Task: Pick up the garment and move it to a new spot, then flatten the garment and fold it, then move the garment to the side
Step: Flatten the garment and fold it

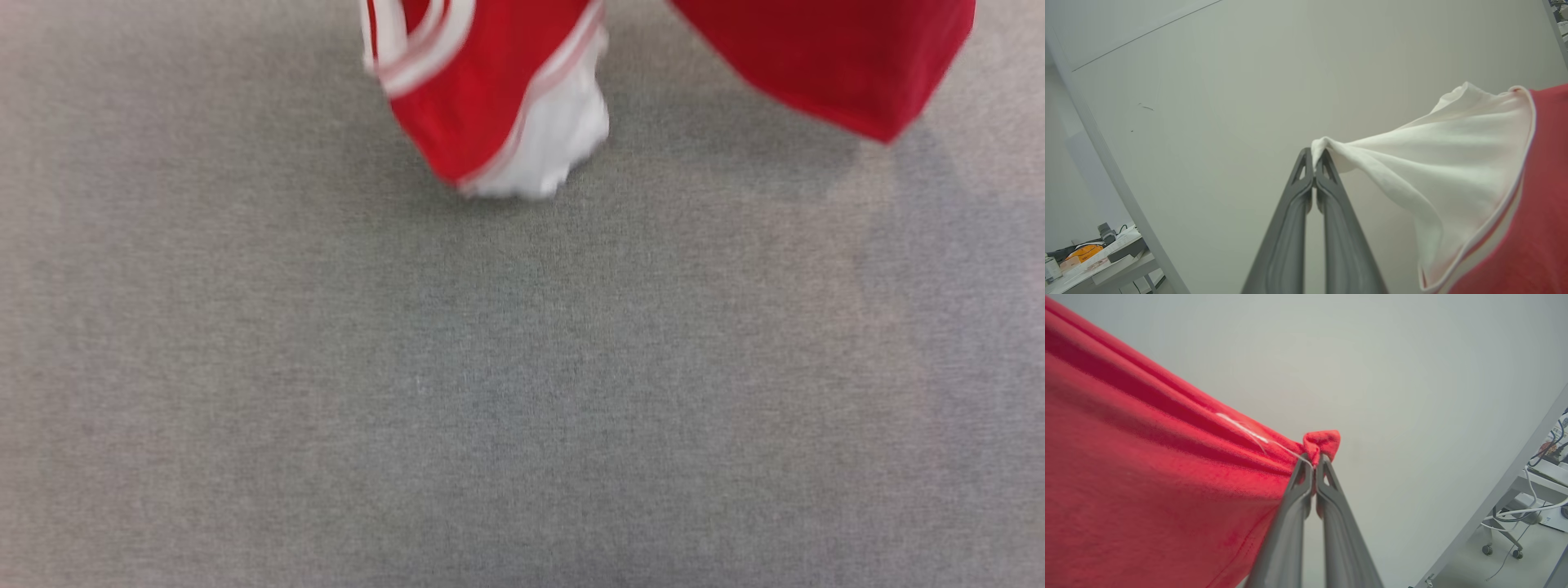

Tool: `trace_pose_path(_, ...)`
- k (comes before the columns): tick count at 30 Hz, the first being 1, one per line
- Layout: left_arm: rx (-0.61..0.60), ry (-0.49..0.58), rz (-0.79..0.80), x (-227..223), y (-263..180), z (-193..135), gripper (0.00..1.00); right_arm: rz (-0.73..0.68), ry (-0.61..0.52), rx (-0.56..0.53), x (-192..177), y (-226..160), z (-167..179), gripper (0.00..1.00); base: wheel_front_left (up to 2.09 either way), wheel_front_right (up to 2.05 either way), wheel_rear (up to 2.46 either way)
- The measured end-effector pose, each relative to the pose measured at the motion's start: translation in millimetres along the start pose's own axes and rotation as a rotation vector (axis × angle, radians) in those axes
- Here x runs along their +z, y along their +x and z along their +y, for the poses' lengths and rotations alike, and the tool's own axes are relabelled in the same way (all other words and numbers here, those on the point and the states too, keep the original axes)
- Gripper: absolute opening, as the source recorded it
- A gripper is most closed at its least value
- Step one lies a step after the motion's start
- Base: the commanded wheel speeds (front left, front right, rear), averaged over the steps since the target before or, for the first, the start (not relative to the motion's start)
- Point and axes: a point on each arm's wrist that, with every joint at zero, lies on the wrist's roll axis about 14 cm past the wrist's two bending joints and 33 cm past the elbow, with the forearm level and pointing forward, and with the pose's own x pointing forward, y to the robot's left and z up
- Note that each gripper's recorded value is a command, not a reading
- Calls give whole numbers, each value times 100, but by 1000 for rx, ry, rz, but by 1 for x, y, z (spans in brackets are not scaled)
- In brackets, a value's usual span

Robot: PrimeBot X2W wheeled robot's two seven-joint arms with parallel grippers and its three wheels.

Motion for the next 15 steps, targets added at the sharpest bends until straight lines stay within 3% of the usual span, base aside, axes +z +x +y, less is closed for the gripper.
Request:
trace_pose_path(7, 24, 34, 31, -57, 63, 10, 0, -14, -22, -58, -37, 61, -9, 0, 0, 0, 0)
trace_pose_path(15, 94, 9, 21, -121, 99, 17, 0, -24, -19, -80, -85, 110, 8, 0, 0, 0, 0)
